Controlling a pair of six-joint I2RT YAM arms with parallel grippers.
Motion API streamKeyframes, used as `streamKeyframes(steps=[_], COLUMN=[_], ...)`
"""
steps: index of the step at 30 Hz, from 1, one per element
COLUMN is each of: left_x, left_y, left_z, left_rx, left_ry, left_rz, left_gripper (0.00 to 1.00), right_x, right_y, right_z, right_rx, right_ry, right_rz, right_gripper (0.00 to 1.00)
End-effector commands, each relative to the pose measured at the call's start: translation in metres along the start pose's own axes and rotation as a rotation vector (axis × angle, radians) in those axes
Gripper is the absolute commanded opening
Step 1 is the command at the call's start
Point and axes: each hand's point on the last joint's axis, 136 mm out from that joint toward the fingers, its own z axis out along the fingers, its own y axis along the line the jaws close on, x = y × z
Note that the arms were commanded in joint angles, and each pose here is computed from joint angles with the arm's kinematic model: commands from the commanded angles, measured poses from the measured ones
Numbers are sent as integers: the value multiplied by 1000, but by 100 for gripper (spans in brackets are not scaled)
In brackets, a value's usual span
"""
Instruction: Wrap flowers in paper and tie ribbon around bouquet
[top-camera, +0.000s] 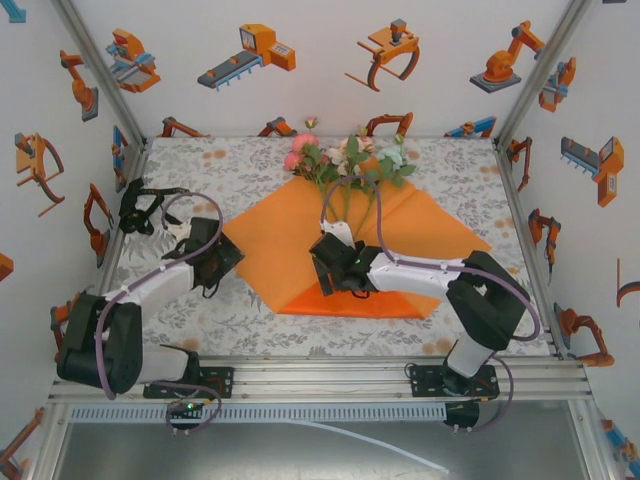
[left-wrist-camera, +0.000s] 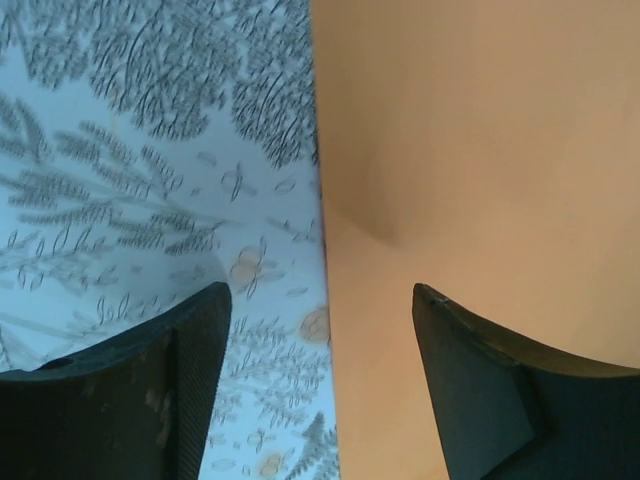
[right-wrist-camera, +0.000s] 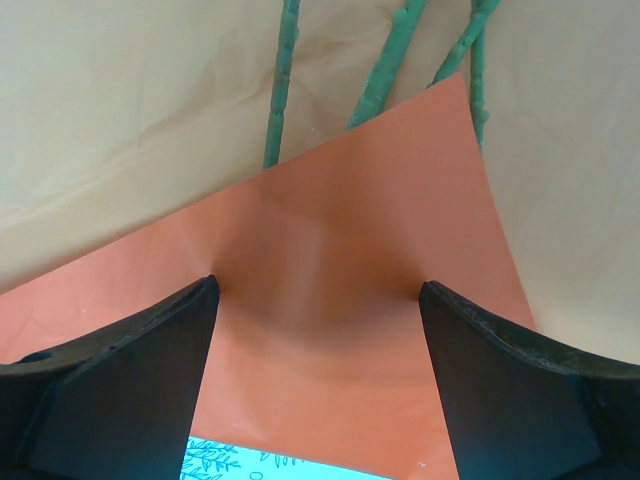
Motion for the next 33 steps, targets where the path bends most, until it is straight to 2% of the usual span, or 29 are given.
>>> streamKeyframes(steps=[1, 5, 9, 15, 20, 21, 25, 28, 33], left_x=[3, 11, 9, -10, -10, -10, -5, -3, -4], left_y=[-11, -23, -39, -48, -69, -69, -73, -81, -98], left_z=[16, 30, 33, 6, -16, -18, -25, -36, -58], left_rx=[35, 86, 137, 175, 272, 275, 285, 304, 306], left_ry=[22, 58, 70, 15, 53, 55, 89, 101, 79], left_rz=[23, -12, -4, -3, 32, 35, 53, 89, 149], left_gripper=[61, 53, 50, 46, 43, 39, 13, 1, 0], right_x=[-6, -4, -4, -6, -7, -8, -8, -10, -11], right_y=[0, -1, 0, -5, -4, -4, -4, -7, -27], right_z=[0, 3, 4, 1, 0, 0, 1, -1, 2], right_rx=[11, 16, 20, 42, 40, 41, 47, 57, 179], right_ry=[-29, -24, -16, -20, -20, -21, -18, -26, -31], right_rz=[-11, -10, -9, -5, -6, -6, -5, 10, -32], right_gripper=[75, 75, 75, 75, 75, 75, 76, 78, 81])
